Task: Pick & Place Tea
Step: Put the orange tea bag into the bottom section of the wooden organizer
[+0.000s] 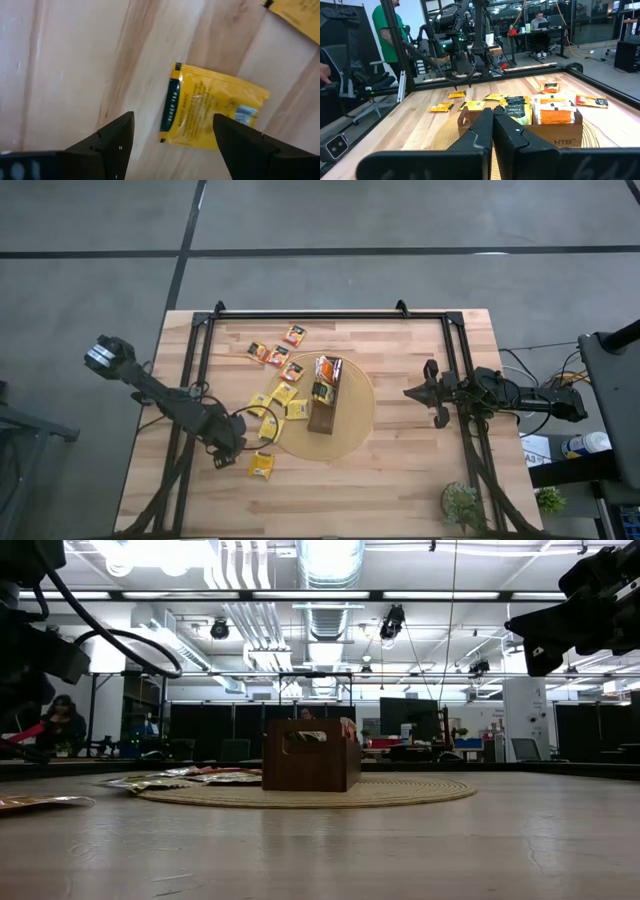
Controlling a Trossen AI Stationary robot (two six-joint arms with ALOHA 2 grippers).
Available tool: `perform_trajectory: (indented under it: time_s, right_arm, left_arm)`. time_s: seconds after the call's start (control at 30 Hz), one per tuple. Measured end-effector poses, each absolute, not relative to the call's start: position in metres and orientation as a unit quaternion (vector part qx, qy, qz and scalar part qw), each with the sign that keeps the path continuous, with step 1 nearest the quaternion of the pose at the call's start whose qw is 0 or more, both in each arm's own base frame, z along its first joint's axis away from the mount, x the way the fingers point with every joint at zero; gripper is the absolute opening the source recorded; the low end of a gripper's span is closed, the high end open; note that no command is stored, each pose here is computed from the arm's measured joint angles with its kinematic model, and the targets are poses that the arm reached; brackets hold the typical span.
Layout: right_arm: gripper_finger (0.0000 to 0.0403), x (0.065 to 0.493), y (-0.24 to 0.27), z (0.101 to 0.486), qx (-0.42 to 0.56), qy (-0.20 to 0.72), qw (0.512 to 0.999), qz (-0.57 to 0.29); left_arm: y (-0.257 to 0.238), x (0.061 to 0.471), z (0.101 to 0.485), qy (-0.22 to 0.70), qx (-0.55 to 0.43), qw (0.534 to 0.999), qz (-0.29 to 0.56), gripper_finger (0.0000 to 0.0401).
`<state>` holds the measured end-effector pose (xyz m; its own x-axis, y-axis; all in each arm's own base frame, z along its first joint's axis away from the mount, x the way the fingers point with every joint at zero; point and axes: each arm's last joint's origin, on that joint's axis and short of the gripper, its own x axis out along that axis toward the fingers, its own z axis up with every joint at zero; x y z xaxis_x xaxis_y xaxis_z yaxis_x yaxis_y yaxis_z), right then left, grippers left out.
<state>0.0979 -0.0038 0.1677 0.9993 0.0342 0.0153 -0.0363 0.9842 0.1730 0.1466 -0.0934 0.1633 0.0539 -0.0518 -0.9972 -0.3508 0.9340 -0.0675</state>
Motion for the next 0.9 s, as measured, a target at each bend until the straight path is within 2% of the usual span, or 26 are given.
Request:
perform_trajectory:
  time_s: [0.9]
  right_arm:
    - [0.0009, 0.0979, -0.0038, 0.1677, 0.087, -0.006, 0.996, 0.018]
  left_arm:
    - [-0.0952, 0.1483, 0.1626, 0.684, -0.158, 0.705, 0.103, 0.0264]
